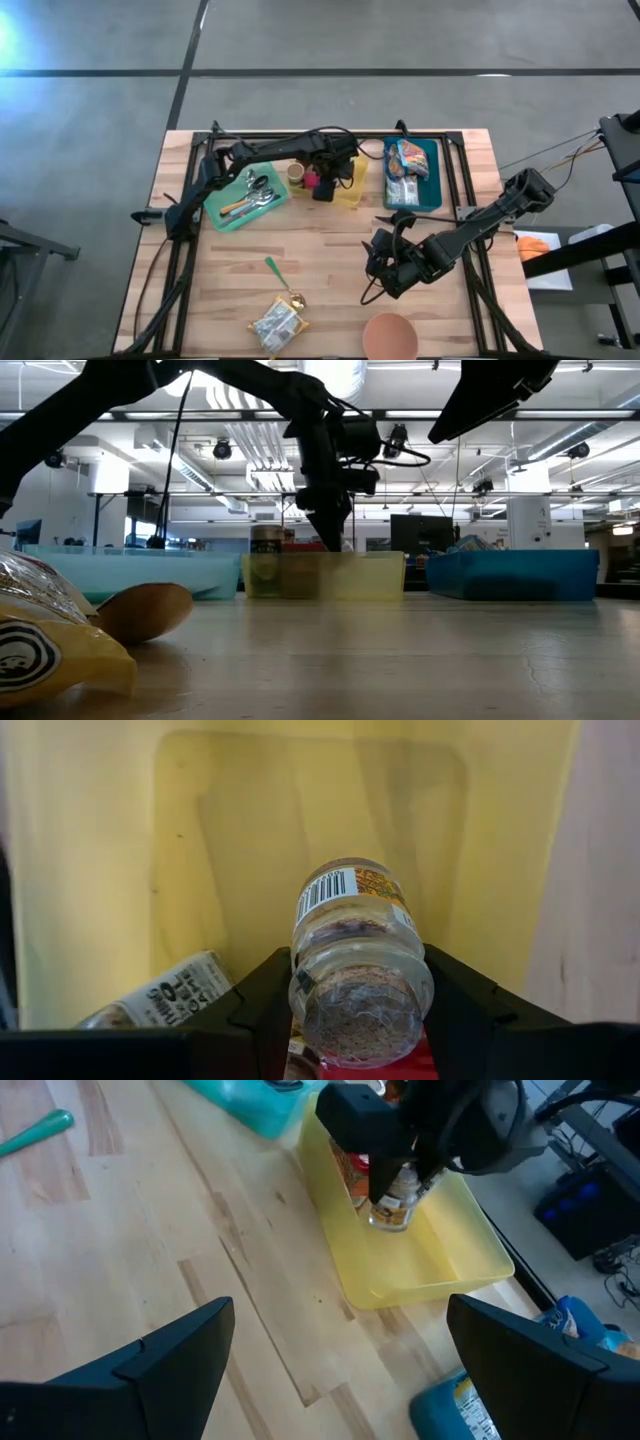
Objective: Pick & Place Food Item
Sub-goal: Put the brown seasoning bottle into the yellow bin
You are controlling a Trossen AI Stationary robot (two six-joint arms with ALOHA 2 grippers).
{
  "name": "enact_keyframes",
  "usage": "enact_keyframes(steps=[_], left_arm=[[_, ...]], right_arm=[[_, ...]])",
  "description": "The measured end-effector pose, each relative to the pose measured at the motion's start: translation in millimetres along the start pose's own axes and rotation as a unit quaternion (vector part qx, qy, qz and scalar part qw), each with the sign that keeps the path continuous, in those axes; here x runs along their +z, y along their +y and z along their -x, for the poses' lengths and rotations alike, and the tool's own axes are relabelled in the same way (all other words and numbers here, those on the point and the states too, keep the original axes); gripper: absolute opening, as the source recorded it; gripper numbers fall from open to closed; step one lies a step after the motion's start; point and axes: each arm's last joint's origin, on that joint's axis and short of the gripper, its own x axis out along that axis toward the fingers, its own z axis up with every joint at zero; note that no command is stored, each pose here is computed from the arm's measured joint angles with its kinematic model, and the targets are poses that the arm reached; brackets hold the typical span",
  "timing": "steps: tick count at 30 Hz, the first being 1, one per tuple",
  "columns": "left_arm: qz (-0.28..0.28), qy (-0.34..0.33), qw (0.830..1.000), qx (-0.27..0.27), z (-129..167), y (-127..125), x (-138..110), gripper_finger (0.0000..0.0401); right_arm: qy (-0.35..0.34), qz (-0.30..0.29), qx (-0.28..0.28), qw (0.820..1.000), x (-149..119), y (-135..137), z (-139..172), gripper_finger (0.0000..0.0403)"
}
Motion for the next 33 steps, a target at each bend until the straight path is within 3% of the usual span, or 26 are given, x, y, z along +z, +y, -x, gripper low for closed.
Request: enact_keyframes(steps=[27,33], left_arm=[[-0.007,0.039,0.999,-0.028,-4.2,-1.1,-9.1,0.0169],[-0.022,0.043,0.998,-0.035,-11.4,-3.5,-12.3,0.0169]], right_arm=[[0.001,0.001,0.004,1.000,-0.5,0.7,-0.2,0.0364],[0.000,-0.022,0.005,1.000,-0.1,1.1,-0.2,0.0364]])
